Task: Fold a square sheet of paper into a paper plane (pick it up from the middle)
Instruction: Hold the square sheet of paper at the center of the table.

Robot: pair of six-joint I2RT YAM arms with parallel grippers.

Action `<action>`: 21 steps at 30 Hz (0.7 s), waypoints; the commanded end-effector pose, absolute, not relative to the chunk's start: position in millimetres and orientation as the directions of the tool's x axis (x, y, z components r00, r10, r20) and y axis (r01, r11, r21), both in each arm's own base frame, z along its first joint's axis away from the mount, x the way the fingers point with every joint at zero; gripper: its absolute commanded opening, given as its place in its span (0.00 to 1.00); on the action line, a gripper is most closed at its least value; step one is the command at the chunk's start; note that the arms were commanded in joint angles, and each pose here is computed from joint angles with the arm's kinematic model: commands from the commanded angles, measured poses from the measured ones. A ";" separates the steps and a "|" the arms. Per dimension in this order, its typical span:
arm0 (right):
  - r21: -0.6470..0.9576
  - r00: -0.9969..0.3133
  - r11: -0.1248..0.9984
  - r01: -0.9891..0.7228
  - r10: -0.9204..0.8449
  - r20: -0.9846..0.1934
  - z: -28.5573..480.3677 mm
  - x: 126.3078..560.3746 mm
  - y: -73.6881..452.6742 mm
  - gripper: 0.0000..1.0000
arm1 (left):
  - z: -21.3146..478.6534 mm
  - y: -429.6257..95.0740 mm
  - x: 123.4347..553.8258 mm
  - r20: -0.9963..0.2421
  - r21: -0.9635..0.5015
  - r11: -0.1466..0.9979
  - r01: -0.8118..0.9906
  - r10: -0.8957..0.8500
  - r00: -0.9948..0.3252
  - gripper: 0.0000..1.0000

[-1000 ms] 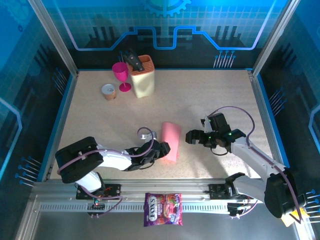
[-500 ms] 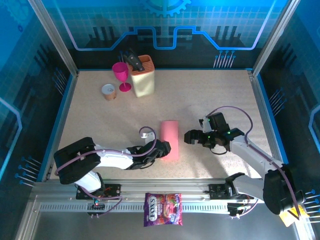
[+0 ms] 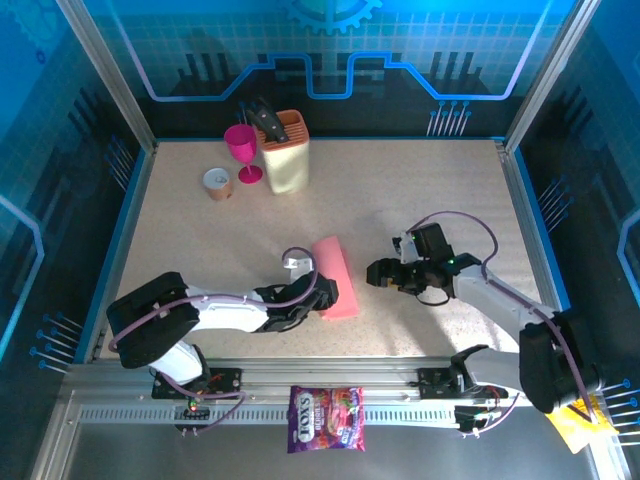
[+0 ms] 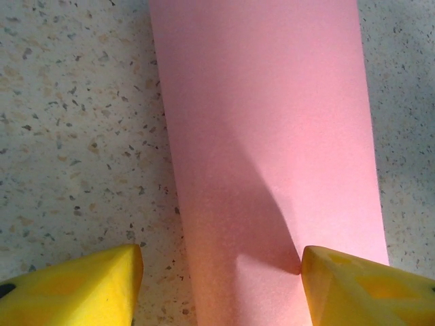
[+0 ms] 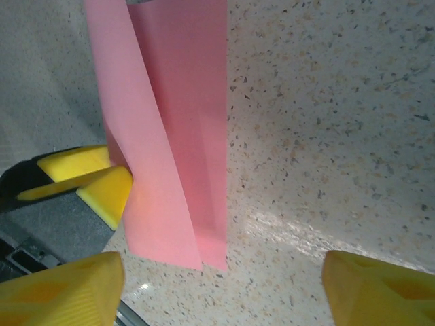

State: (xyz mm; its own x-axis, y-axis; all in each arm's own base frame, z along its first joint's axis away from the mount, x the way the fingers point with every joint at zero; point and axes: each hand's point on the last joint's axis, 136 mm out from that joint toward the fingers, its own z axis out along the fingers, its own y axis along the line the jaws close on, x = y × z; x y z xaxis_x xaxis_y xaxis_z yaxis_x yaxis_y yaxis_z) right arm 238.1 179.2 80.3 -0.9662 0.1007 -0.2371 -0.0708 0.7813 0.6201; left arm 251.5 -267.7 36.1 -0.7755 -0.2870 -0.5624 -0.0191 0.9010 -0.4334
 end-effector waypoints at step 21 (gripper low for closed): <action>0.726 -0.971 0.680 -0.105 0.087 -0.222 71.9 278.6 218.9 0.36 | 31.9 -270.0 246.2 -0.545 -0.338 0.940 0.041 -0.160 -0.823 0.65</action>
State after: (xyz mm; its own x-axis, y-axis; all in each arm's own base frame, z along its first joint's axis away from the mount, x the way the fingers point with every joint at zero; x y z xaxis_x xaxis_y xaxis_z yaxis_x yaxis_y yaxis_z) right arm 272.8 209.0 64.4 -0.9743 0.1007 -0.2014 -0.0720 0.7081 0.7024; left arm 246.2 -274.8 37.5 -0.8135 -0.1809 -0.5527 0.0524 0.9238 -0.3794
